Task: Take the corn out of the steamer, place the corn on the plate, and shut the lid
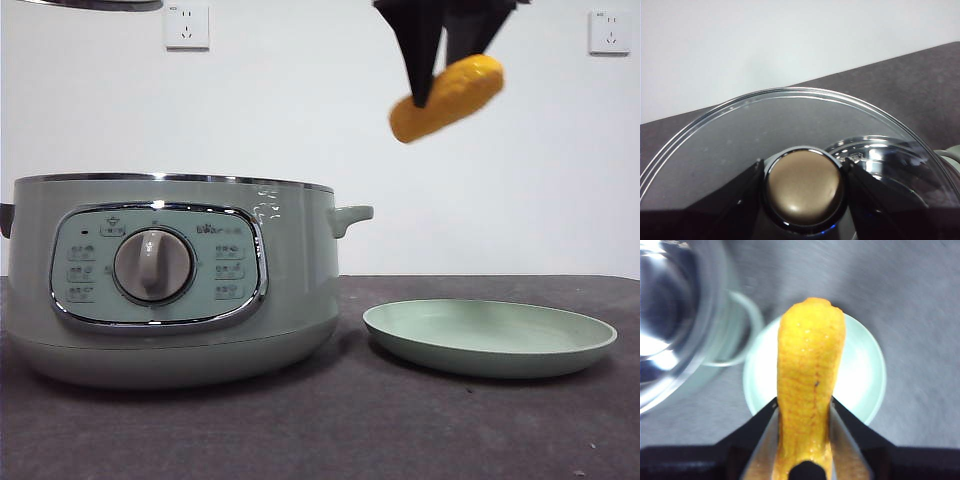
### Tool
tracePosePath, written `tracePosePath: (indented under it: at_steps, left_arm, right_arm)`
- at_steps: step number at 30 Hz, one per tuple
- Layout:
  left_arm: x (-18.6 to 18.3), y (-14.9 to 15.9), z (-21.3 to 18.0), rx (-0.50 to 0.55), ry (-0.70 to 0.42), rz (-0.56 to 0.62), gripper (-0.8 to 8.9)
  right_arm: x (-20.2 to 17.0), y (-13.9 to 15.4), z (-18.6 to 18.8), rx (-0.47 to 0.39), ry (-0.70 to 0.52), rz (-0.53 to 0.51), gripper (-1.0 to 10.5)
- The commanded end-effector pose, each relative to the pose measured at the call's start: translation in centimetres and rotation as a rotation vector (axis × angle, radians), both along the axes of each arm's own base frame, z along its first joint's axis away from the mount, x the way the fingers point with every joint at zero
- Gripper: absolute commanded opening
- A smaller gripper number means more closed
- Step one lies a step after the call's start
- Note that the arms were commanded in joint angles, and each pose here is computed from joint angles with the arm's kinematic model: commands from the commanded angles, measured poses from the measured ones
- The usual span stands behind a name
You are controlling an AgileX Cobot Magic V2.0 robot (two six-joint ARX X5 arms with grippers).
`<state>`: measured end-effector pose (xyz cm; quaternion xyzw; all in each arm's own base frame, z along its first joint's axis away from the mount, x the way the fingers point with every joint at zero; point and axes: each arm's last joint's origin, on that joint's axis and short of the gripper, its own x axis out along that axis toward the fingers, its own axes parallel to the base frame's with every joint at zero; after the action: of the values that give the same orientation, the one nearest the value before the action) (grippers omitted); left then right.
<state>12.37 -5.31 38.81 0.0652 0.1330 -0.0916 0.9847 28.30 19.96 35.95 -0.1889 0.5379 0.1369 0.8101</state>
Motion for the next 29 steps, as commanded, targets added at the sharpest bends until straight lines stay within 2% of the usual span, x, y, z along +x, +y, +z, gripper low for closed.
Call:
tracePosePath:
  at_steps: [1,8,17,23,27,29]
  left_arm:
    - [-0.3,0.1,0.9,-0.042,-0.066,-0.001,-0.09]
    - [-0.3,0.1,0.9,-0.041,-0.065,-0.002,-0.09]
    - [-0.3,0.1,0.8,-0.039,-0.061,-0.002,-0.09]
    - [-0.3,0.1,0.8,-0.039,-0.061,-0.002,-0.09]
    - [-0.3,0.1,0.8,-0.039,-0.061,-0.002,-0.09]
    - [-0.3,0.1,0.8,-0.039,-0.061,-0.002,-0.09]
  right_arm:
    - [0.5,-0.2,-2.2,-0.033,0.052,-0.036,-0.1]
    - [1.7,-1.4,-8.3,-0.064,0.109,-0.081,-0.1]
    - [2.0,-2.4,-15.9,-0.023,0.056,-0.109,-0.1]
    - [1.8,-3.0,-17.9,-0.017,0.055,-0.119,0.0]
    - [2.0,-3.6,-18.2,0.052,0.110,-0.112,0.1]
    - [2.1,-4.0,-18.2,0.058,0.114,-0.122,0.5]
